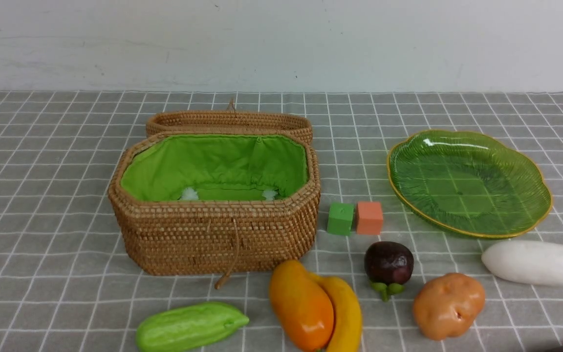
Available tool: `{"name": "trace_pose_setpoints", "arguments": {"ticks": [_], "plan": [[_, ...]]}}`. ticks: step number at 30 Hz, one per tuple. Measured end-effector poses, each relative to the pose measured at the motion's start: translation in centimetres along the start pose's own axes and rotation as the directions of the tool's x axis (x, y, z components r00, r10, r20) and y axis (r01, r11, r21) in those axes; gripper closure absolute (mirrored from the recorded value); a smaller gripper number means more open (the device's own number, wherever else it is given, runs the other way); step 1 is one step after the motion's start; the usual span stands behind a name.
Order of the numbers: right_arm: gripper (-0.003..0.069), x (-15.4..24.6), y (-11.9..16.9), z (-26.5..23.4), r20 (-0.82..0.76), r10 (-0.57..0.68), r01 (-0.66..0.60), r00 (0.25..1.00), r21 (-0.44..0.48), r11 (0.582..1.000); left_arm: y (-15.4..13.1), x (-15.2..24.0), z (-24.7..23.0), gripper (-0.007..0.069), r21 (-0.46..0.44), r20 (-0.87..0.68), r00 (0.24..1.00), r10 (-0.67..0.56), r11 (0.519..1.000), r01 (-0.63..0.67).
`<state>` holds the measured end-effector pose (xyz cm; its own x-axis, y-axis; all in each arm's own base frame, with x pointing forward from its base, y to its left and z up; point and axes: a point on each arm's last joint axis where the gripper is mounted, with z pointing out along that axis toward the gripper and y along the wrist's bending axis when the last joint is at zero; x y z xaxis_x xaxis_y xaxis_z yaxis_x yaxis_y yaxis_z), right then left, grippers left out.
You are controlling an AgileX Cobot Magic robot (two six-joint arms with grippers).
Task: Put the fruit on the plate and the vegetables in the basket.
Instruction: Take a chayote with your left arm and place it on the basket on the left.
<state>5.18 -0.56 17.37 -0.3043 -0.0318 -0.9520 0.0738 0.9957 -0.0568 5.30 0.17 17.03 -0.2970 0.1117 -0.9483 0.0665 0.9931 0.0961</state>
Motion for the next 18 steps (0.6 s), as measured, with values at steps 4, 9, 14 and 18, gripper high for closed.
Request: {"name": "trace_pose_setpoints", "arguments": {"ticks": [4,9,14,18], "plan": [[0.0418,0.0,0.0,0.0,0.0,0.0,0.0,1.0,0.0,1.0,0.0,-0.2,0.0,0.0387,0.001,0.025,1.0,0.008,1.0,-0.008],[0.0418,0.0,0.0,0.0,0.0,0.0,0.0,1.0,0.0,1.0,-0.1,-0.8,0.0,0.0387,0.014,0.084,0.996,0.003,1.0,-0.004],[0.0418,0.0,0.0,0.0,0.0,0.0,0.0,1.0,0.0,1.0,-0.1,-1.0,-0.1,0.0387,0.011,0.11,0.994,0.021,1.0,-0.022],[0.0418,0.0,0.0,0.0,0.0,0.0,0.0,1.0,0.0,1.0,-0.5,-1.8,-0.2,0.0387,0.095,0.182,0.961,-0.209,0.976,0.194]]}}
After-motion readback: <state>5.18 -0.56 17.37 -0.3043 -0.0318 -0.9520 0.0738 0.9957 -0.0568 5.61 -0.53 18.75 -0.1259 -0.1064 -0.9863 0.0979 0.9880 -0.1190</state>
